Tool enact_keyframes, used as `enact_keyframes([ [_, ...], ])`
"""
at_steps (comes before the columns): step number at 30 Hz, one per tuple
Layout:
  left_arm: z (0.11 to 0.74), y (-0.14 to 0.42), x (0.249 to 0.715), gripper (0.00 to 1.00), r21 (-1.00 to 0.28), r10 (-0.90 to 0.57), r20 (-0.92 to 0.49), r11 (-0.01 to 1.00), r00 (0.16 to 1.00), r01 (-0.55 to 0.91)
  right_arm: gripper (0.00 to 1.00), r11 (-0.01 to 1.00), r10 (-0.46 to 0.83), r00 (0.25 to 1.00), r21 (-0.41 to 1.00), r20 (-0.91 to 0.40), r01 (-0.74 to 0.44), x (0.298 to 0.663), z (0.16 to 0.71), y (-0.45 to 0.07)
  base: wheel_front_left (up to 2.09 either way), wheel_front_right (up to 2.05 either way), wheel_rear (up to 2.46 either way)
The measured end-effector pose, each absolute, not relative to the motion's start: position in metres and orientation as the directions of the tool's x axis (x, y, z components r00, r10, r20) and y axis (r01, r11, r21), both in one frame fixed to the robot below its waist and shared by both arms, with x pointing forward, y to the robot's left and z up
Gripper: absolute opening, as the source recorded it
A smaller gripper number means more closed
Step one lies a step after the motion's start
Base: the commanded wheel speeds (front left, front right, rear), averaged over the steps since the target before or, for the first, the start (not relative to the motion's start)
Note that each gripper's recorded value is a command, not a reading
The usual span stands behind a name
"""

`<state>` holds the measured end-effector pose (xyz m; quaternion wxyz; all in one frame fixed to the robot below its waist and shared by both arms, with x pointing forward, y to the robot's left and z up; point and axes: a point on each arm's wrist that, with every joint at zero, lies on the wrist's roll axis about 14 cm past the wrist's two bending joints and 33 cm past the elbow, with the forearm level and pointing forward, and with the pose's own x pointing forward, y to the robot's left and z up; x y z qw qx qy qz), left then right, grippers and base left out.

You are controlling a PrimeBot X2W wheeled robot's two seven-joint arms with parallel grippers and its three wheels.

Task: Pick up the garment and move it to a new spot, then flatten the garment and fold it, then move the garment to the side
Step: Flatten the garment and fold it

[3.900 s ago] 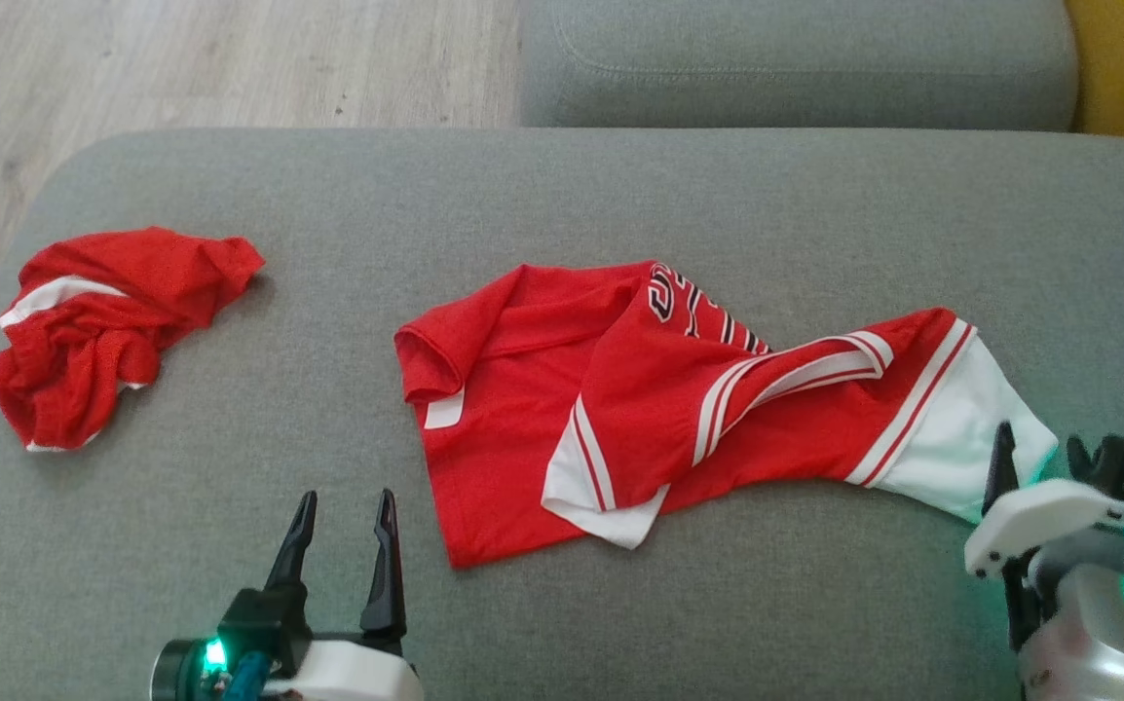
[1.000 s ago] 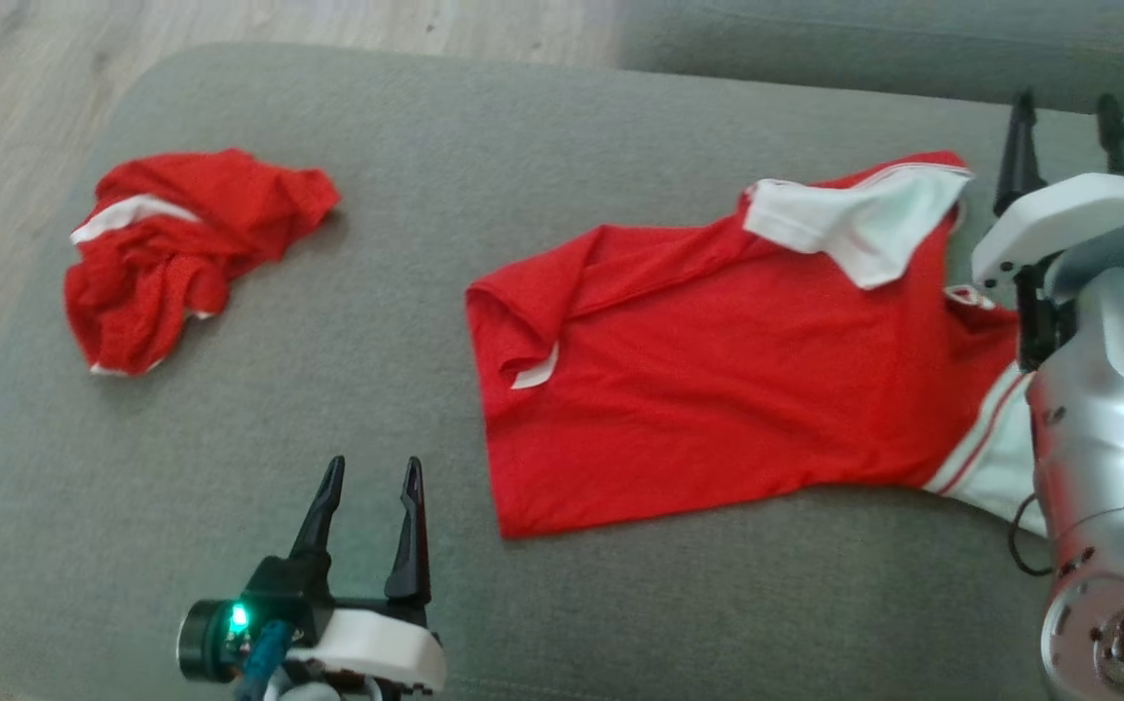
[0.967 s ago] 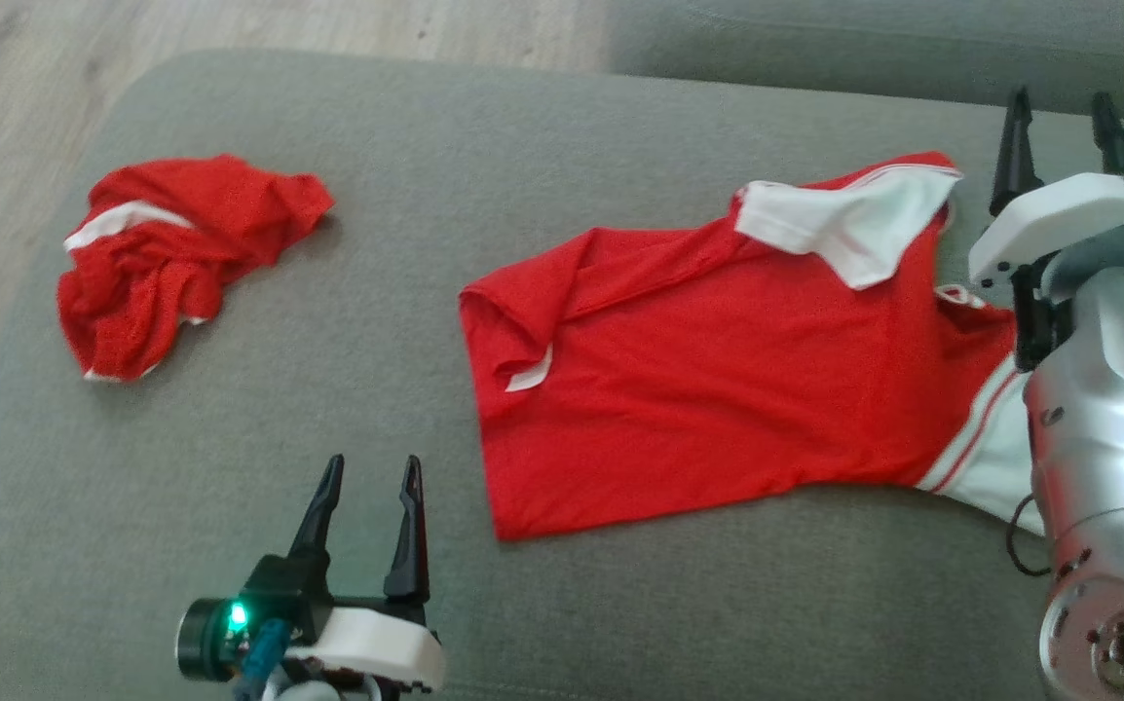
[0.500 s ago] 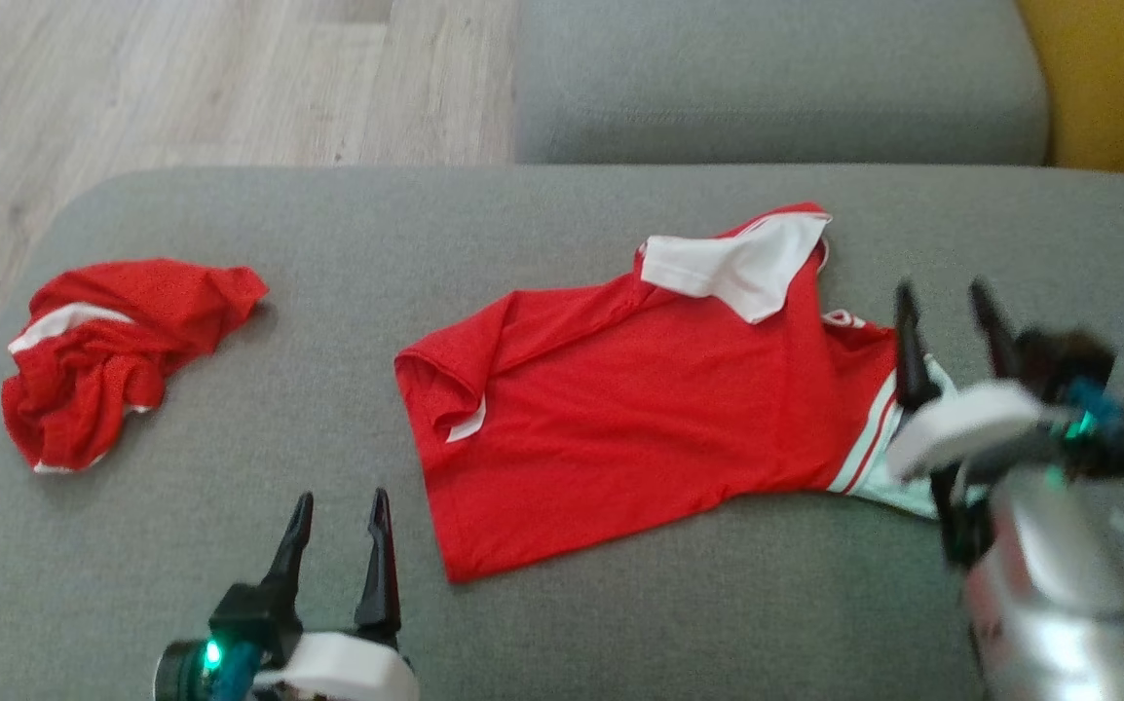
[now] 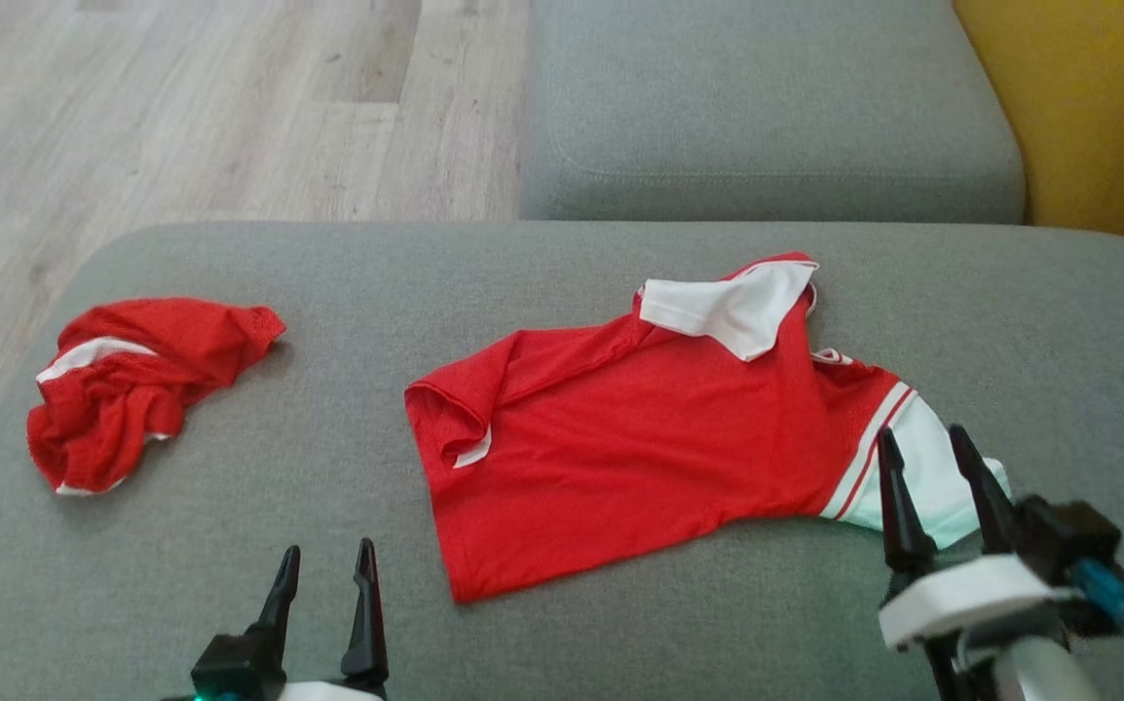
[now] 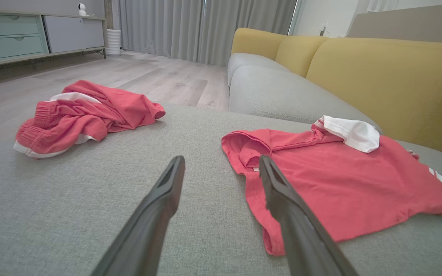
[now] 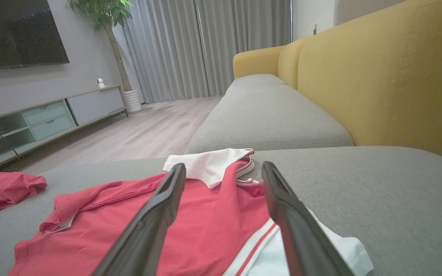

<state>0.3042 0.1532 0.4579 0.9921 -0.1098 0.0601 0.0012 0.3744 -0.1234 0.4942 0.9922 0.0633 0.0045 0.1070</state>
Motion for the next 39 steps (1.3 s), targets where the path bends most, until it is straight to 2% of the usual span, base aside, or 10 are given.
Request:
enact_keyframes([
  [10,0.464,0.154,0.301,1.00,-0.208,-0.018,-0.100,0.978,0.995,-0.004,1.00,0.962,0.223,0.974,0.164,-0.024,-0.216,0.341,0.484,-0.122,0.00,0.00,0.00],
  [31,0.452,0.149,0.294,1.00,-0.206,-0.045,-0.154,0.978,0.987,0.012,1.00,0.960,0.237,0.968,0.171,-0.077,-0.221,0.331,0.470,-0.118,0.00,0.00,0.00],
  [35,0.439,0.135,0.292,1.00,-0.209,-0.095,-0.214,0.977,0.972,0.050,1.00,0.962,0.234,0.966,0.168,-0.110,-0.214,0.331,0.462,-0.120,0.00,0.00,0.00],
  [39,0.414,0.110,0.290,1.00,-0.246,-0.166,-0.344,0.966,0.924,0.082,1.00,0.968,0.217,0.965,0.161,-0.147,-0.193,0.331,0.453,-0.126,0.00,0.00,0.00],
])
